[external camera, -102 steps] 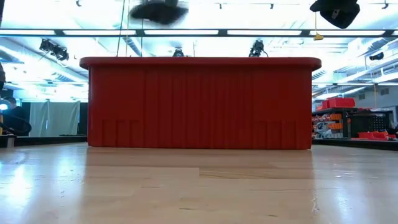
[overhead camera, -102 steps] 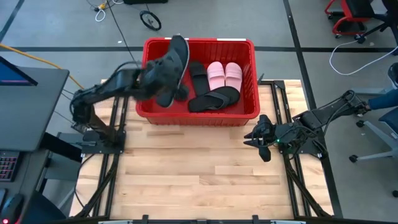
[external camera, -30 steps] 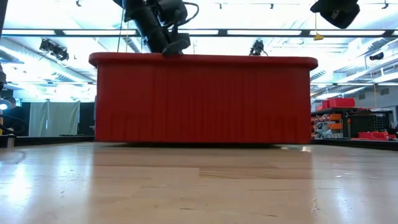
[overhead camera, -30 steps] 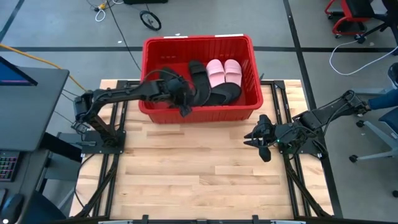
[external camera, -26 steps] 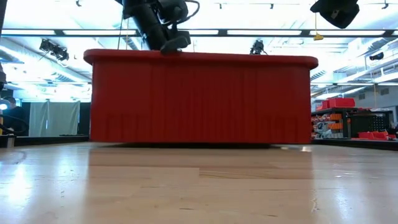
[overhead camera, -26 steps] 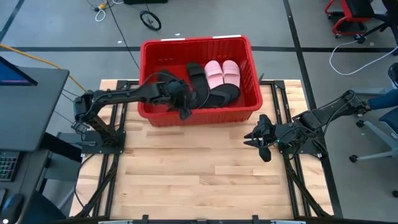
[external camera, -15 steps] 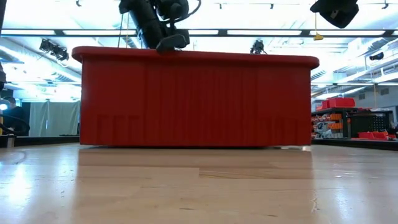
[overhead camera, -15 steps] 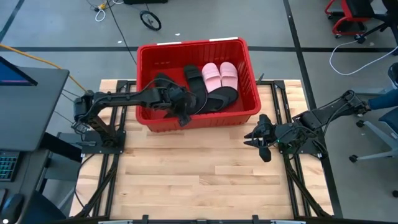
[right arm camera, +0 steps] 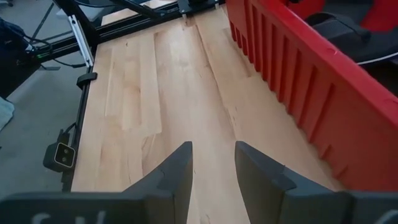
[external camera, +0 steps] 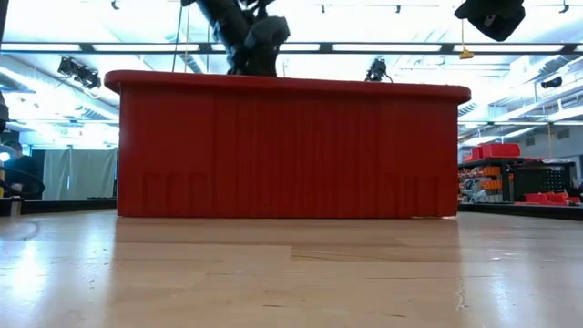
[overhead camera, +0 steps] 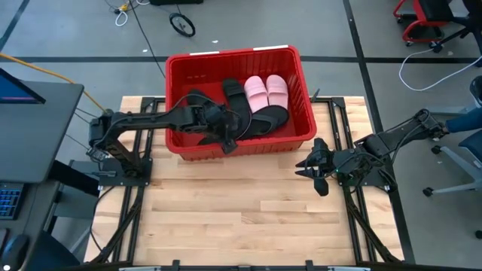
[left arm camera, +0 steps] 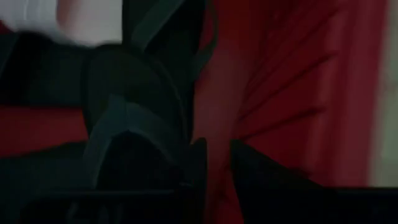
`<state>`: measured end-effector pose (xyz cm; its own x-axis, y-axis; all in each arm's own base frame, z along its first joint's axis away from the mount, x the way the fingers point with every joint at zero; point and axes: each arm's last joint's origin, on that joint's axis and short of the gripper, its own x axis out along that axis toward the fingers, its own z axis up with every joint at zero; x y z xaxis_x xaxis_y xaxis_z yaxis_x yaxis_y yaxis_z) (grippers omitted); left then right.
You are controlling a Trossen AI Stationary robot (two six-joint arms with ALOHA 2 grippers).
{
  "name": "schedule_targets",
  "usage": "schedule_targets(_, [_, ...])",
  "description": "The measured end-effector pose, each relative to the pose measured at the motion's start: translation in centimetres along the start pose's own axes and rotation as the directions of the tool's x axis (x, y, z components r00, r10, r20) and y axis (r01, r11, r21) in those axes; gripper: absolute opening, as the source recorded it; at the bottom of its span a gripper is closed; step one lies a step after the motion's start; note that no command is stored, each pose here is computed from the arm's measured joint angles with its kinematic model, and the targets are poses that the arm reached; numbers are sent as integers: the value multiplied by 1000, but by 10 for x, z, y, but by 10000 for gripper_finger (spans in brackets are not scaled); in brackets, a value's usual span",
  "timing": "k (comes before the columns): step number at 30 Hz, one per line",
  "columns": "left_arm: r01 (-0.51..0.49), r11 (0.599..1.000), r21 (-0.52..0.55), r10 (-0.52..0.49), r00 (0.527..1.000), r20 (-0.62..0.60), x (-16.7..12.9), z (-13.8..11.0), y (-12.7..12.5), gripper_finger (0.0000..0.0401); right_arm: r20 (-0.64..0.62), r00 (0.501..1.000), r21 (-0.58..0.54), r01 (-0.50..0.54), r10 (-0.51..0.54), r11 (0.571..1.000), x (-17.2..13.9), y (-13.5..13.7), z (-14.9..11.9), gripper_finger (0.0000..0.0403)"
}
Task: Pick and place slides into bin
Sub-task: Return to Home Position
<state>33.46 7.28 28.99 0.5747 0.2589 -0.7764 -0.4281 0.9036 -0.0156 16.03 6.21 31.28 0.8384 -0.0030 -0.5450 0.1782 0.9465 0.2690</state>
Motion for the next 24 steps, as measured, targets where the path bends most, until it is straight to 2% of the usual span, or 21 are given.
schedule_targets(4, [21,1000,-20,-20,997,78,-19,20,-6,75,0,1000,-1,0,0,1000,0,0,0,126])
schedule_targets(7, [52,998,-19,-49,985,168,-44,42,-15,61,15,1000,0,21,-21,1000,0,-1,1,126])
schedule_targets(11, [133,991,-34,-117,949,292,-97,70,-30,40,30,999,39,43,-44,998,-3,-1,3,126])
schedule_targets(14, [175,984,-22,-159,934,320,-146,80,-36,26,47,999,54,-10,7,999,-16,3,16,126])
schedule_targets(19, [220,975,26,-216,922,321,-222,75,-37,9,96,989,-61,-109,115,992,-61,7,49,126])
schedule_targets(22, [237,971,30,-234,922,309,-257,63,-33,6,152,978,-98,-127,141,987,-88,5,66,126])
schedule_targets(24, [225,974,25,-220,918,330,-277,46,-22,7,196,970,-128,-122,146,984,-103,2,72,126])
